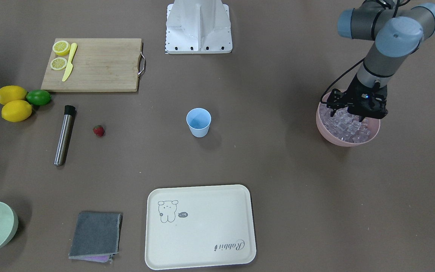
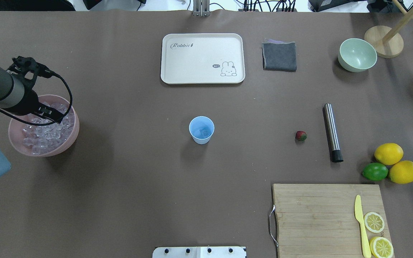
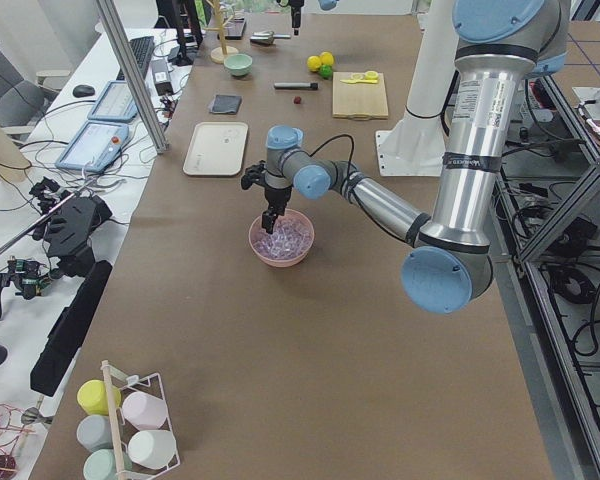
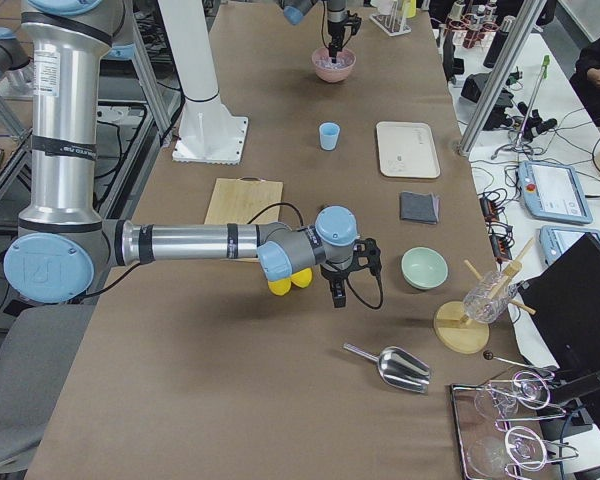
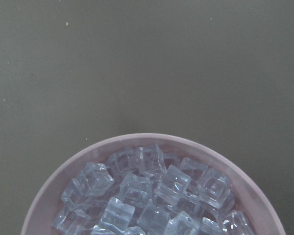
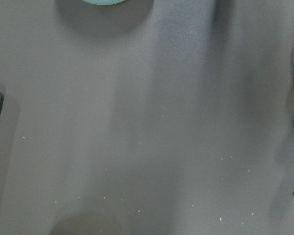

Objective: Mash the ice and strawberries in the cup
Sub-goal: 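Lower the left gripper into the ice bowl and grasp another ice cube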

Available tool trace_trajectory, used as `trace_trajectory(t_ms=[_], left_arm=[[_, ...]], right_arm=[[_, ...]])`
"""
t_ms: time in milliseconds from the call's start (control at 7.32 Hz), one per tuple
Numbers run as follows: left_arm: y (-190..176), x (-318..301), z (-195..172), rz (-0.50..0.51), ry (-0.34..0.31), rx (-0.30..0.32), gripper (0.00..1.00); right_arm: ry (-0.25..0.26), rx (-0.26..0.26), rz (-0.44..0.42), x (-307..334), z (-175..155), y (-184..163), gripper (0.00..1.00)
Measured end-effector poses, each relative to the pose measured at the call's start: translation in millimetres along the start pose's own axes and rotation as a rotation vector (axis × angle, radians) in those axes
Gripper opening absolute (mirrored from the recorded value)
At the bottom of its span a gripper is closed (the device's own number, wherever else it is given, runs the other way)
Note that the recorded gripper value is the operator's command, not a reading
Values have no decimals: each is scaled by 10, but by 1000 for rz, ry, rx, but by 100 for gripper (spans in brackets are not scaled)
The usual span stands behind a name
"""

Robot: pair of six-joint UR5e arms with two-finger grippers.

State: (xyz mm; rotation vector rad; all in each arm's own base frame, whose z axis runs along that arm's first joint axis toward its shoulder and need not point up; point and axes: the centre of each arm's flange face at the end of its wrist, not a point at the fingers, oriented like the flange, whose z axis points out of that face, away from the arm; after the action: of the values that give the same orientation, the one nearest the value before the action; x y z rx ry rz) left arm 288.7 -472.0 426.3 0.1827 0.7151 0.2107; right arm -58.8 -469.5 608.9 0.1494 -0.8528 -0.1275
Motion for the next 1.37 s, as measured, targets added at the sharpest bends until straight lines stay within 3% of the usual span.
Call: trace_trajectory(t_ms=[820, 1366], left_arm=[[0, -57, 216, -66, -12, -42, 87], [76, -35, 316, -106, -14, -68, 97]], right_arm=[[0, 1, -1, -4, -2, -6, 100], [0, 1, -1, -7, -5, -4, 100]])
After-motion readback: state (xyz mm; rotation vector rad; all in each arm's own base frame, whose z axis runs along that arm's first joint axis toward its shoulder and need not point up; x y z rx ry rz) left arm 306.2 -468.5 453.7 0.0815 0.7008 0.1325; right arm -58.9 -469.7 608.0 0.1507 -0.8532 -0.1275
